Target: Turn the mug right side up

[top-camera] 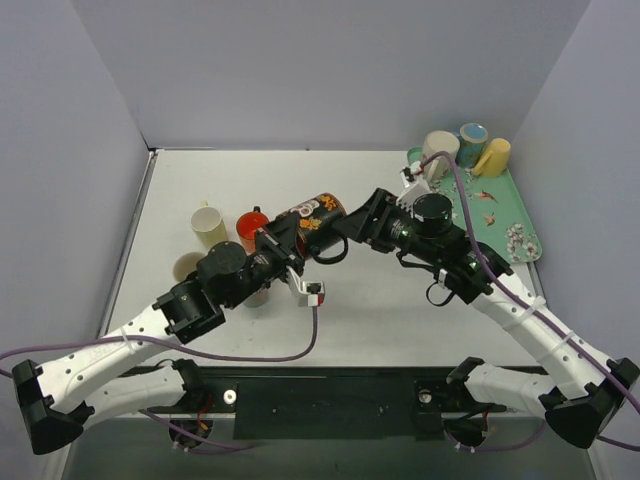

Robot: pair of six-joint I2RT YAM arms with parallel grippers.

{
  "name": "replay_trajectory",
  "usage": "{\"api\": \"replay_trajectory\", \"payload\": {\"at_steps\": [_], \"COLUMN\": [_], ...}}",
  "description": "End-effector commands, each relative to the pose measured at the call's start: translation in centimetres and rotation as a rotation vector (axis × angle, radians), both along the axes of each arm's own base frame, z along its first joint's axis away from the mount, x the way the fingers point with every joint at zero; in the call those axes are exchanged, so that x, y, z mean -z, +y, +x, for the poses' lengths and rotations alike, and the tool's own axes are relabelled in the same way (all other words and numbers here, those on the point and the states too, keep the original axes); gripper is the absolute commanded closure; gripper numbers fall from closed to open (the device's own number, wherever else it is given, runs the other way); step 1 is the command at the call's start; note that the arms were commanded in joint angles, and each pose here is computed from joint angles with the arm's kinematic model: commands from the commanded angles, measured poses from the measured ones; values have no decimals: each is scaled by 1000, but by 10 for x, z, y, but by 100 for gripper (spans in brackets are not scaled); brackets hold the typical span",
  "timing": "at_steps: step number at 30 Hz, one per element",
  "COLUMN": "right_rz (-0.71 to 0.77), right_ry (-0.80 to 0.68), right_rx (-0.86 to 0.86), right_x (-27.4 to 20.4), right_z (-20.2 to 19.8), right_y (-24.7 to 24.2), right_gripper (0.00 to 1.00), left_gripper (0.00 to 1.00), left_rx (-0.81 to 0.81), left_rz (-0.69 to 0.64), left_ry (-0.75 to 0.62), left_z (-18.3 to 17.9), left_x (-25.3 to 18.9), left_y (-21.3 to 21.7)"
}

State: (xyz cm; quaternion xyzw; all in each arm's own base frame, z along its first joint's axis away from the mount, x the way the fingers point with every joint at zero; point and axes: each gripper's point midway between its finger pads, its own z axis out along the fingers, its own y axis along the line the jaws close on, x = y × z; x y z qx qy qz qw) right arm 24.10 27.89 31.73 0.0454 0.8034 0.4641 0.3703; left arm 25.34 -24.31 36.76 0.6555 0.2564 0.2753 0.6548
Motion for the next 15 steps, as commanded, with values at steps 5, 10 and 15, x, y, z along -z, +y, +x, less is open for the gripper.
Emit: {"api": "replay_trajectory", "payload": {"at_steps": [5, 10, 15], "right_rz": [-289, -474, -545], "right_ry": [-153, -146, -102], "right_rx": [321, 429, 501], "right_x": [17, 39, 55], "right_z": [53, 55, 63], "right_y": [-85, -125, -156], "right_gripper": [25, 21, 20], "left_gripper": [100, 100, 100], "left_rx": [-72, -283, -592], "left_rz": [179, 293, 368], "left_ry": [641, 981, 1232], "left_z": [-27, -32, -32], "left_x": [89, 136, 160], "left_y": [1, -2, 2]}}
